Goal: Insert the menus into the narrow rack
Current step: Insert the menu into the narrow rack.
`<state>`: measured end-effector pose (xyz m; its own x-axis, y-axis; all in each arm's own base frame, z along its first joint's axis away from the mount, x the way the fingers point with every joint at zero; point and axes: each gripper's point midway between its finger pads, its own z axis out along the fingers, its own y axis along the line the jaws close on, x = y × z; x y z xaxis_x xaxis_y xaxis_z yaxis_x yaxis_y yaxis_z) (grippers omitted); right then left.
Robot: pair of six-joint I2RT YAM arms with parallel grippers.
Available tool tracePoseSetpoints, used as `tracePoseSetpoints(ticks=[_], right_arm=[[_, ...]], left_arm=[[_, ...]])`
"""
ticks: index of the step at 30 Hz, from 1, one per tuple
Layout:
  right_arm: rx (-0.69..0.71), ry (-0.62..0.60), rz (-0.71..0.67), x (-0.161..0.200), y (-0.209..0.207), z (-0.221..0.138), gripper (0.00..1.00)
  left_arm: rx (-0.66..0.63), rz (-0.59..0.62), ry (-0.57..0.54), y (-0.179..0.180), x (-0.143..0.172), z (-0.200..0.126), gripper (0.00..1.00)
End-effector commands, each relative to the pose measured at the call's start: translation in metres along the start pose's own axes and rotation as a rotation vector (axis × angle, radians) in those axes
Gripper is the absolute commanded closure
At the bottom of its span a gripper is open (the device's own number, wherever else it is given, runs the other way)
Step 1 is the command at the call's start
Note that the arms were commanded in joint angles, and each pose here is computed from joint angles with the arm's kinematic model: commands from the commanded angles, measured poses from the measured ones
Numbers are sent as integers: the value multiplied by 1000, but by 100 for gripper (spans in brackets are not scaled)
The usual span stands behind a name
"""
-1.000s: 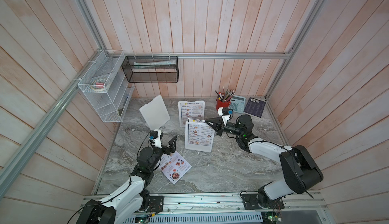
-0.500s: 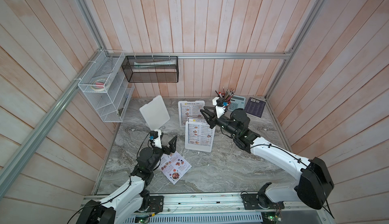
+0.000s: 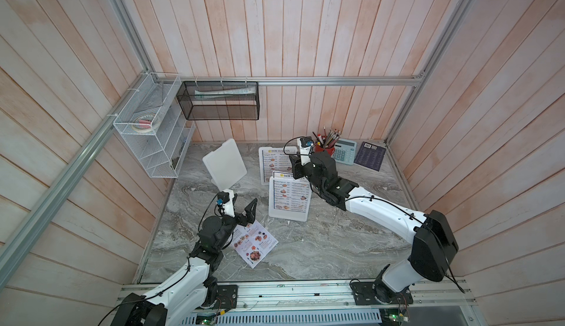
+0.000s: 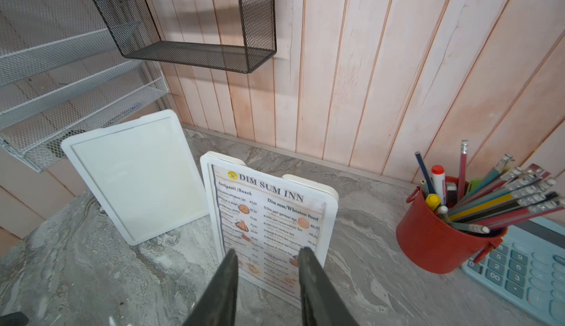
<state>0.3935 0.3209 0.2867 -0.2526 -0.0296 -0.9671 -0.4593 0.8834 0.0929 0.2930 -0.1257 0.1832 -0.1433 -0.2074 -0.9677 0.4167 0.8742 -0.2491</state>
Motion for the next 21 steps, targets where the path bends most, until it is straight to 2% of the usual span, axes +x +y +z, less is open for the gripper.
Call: tracePoseSetpoints(ticks=[1, 13, 21], right_arm=[[52, 15, 13, 1, -5, 4, 65], [48, 52, 58, 32, -6, 13, 65], [56, 21, 56, 14, -6, 10, 65]], left_arm=[[9, 9, -16, -2, -2, -2, 3], [15, 11, -17, -4, -2, -2, 3], [16, 12, -16, -4, -1, -2, 3]])
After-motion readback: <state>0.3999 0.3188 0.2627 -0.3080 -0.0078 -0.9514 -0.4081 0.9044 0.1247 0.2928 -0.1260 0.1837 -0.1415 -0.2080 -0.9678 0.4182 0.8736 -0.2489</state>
